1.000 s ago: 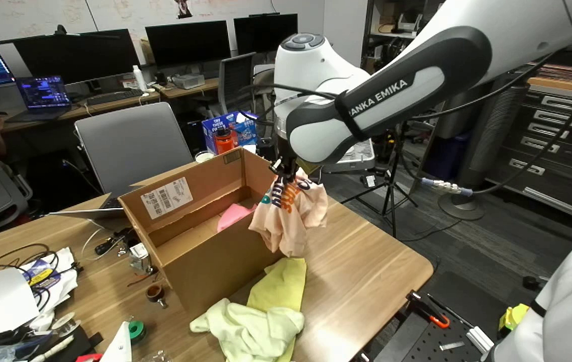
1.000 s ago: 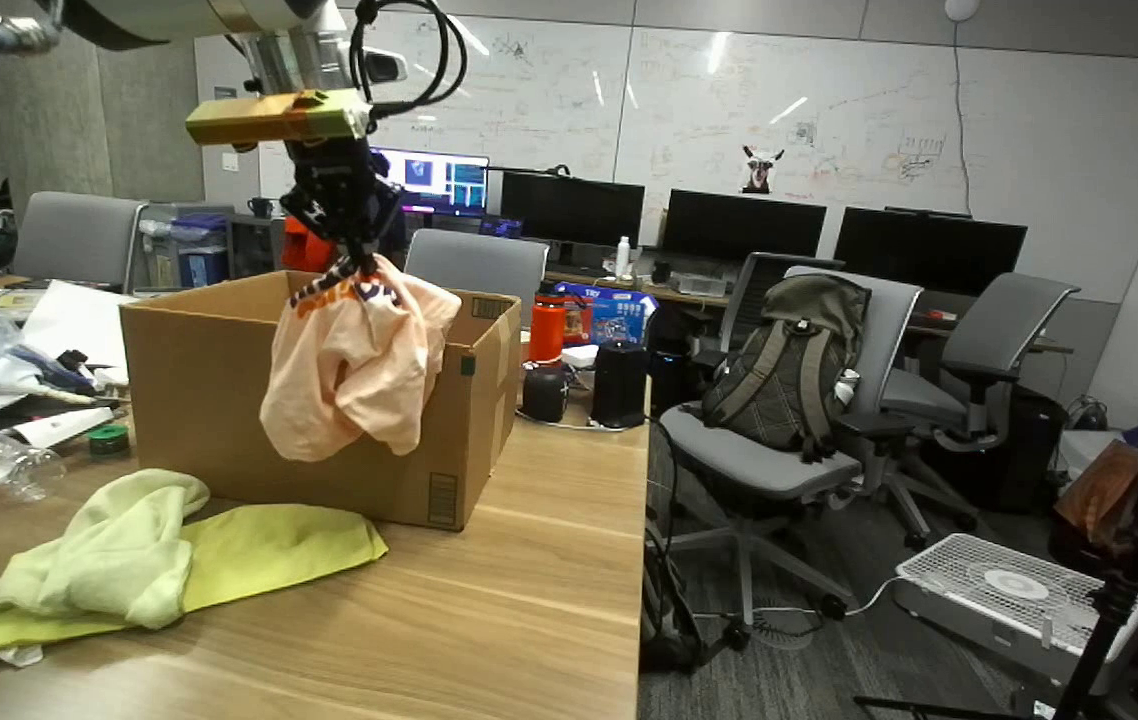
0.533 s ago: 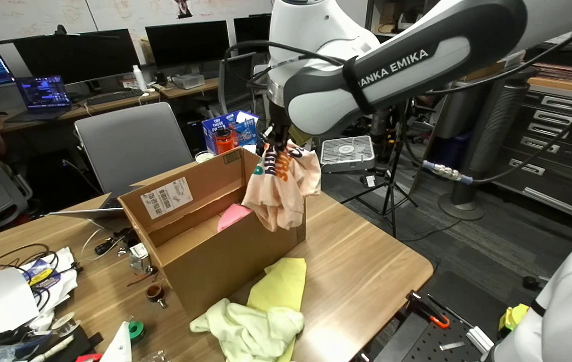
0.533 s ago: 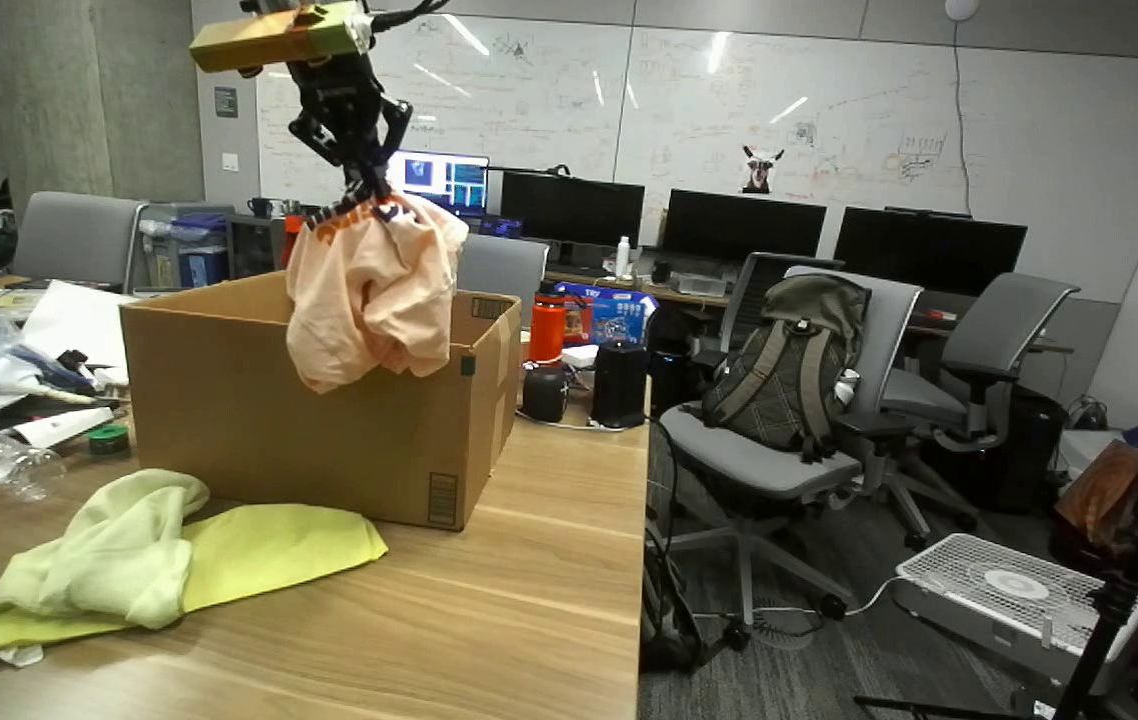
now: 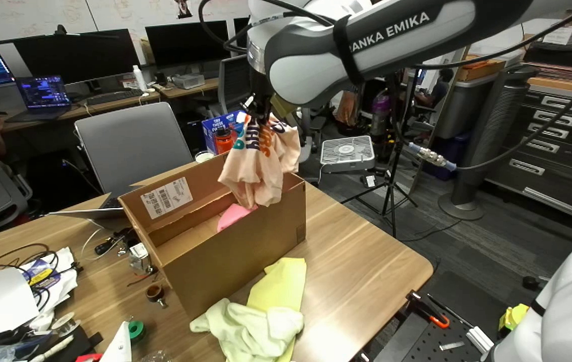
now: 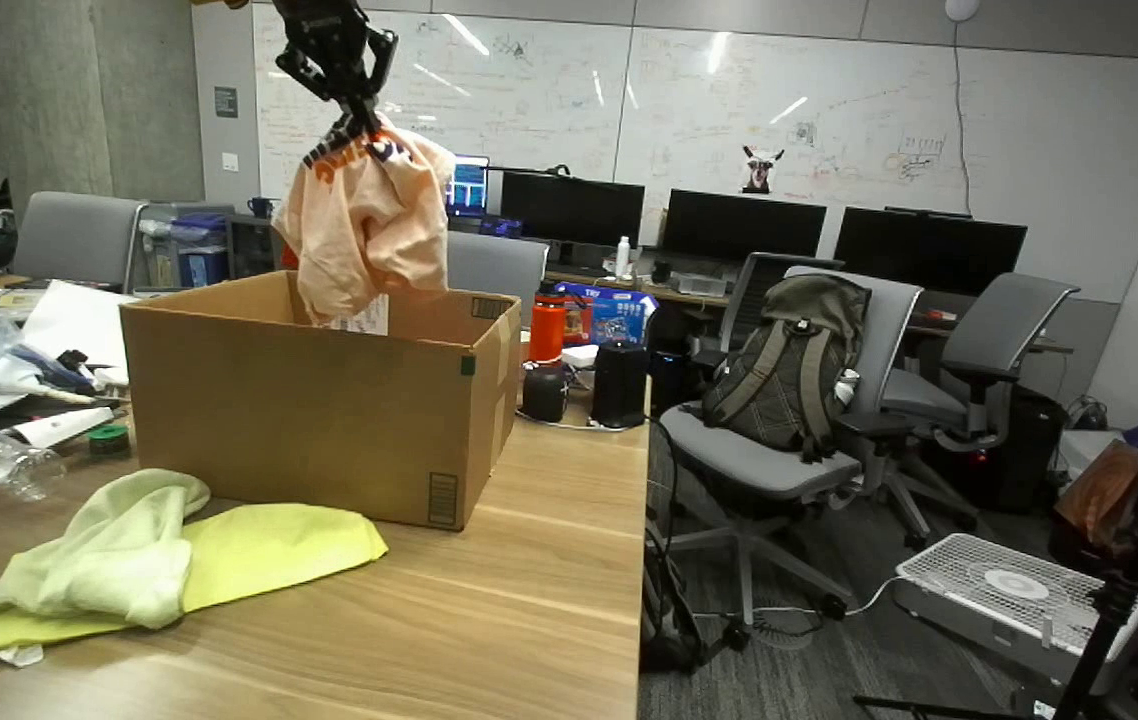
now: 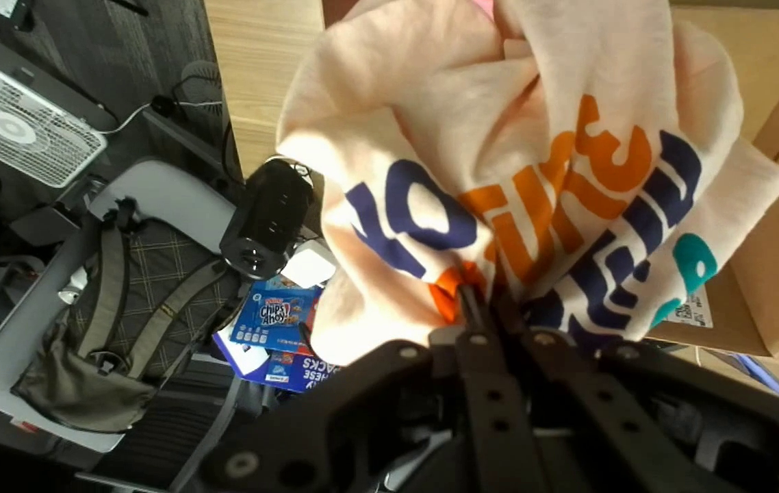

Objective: Put the peach and pink shirt and the green towel in the box respectively

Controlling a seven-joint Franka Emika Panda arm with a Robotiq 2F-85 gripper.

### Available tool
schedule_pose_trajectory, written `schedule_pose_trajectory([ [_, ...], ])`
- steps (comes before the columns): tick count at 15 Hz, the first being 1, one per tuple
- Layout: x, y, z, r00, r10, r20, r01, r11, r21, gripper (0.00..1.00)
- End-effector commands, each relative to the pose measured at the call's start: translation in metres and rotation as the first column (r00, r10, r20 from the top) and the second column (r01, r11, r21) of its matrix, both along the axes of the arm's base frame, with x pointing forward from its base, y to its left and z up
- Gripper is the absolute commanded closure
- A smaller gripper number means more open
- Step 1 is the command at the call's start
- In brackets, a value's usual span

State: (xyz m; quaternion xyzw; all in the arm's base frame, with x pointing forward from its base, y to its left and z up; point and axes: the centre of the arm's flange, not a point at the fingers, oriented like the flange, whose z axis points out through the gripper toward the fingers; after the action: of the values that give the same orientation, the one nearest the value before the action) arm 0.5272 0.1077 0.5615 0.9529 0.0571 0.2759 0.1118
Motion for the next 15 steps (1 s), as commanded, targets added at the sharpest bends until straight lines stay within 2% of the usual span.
schedule_pose_trajectory([
  [1,0.022,0.011,0.009,1.000,-0.002,-0.012,0.002,0.999,-0.042,0.99],
  [9,0.061,0.006,-0.038,0.983,-0.047,-0.180,0.021,0.990,-0.141,0.99],
  [15,0.081,0.013,-0.065,0.969,-0.037,-0.243,-0.009,0.983,-0.183,0.99],
])
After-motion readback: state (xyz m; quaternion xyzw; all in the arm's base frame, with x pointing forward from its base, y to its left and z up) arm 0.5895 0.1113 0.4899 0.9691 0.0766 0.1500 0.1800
